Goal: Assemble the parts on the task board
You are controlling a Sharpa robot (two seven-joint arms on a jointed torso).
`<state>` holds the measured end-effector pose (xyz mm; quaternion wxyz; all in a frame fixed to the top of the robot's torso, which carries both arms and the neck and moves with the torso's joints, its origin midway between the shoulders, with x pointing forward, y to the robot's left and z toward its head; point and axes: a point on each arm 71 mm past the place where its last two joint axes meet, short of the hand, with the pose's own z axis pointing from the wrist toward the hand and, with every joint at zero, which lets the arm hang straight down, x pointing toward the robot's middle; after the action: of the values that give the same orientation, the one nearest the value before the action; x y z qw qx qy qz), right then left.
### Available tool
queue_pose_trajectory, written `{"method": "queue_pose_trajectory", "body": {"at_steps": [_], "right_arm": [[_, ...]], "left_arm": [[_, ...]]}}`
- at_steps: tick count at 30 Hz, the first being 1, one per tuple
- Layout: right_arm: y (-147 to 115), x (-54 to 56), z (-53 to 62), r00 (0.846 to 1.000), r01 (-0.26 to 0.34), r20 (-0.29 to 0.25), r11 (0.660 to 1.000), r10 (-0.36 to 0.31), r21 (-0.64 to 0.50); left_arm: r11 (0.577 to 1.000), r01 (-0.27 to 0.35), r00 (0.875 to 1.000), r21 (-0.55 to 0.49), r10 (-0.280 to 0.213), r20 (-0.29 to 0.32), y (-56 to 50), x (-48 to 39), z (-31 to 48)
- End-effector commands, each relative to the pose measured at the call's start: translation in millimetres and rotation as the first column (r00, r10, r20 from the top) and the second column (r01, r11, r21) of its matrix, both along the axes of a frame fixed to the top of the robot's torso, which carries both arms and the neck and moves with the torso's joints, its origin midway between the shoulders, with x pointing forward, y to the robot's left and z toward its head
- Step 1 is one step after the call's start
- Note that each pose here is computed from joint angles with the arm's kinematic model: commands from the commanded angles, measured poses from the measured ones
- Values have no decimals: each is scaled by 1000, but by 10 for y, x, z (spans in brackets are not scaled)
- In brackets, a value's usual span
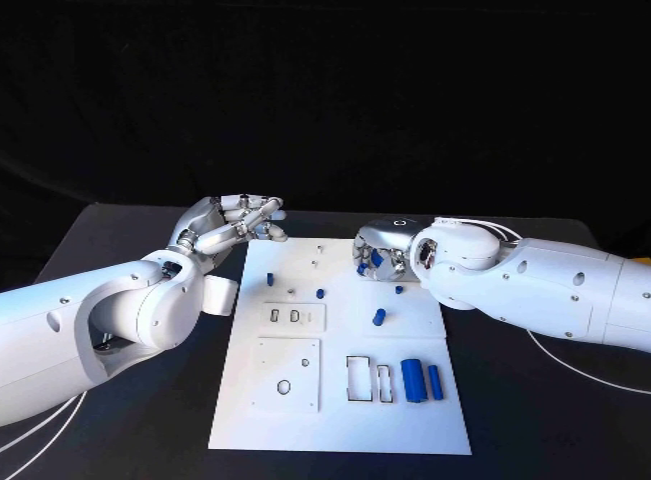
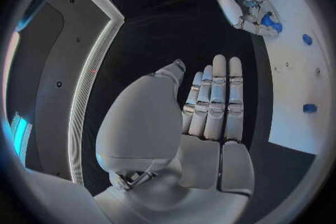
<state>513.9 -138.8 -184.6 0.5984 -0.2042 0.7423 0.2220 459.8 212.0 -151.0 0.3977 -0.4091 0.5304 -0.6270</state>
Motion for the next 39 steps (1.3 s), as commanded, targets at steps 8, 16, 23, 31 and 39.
{"method": "queue_pose_trajectory", "body": {"at_steps": [8,16,23,31,39], "right_arm": [[27,-70,93,993,1,116,996,-12,93],[106,-19,238,980,2,198,989,-31,145],[232,67,298,969,9,240,986,-50,169],[385,169,288,968,15,245,986,-56,169],[479,186,256,972,6,229,986,-44,165]], "left_arm": [[1000,21,1000,-14,-21,0,-21,-1,11],[1000,20,1000,-17,-20,-1,-34,16,4],[1000,23,1000,-19,-23,0,-56,24,2],[1000,23,1000,-19,-23,0,-62,28,1],[999,25,1000,-20,-25,0,-65,24,6]]}}
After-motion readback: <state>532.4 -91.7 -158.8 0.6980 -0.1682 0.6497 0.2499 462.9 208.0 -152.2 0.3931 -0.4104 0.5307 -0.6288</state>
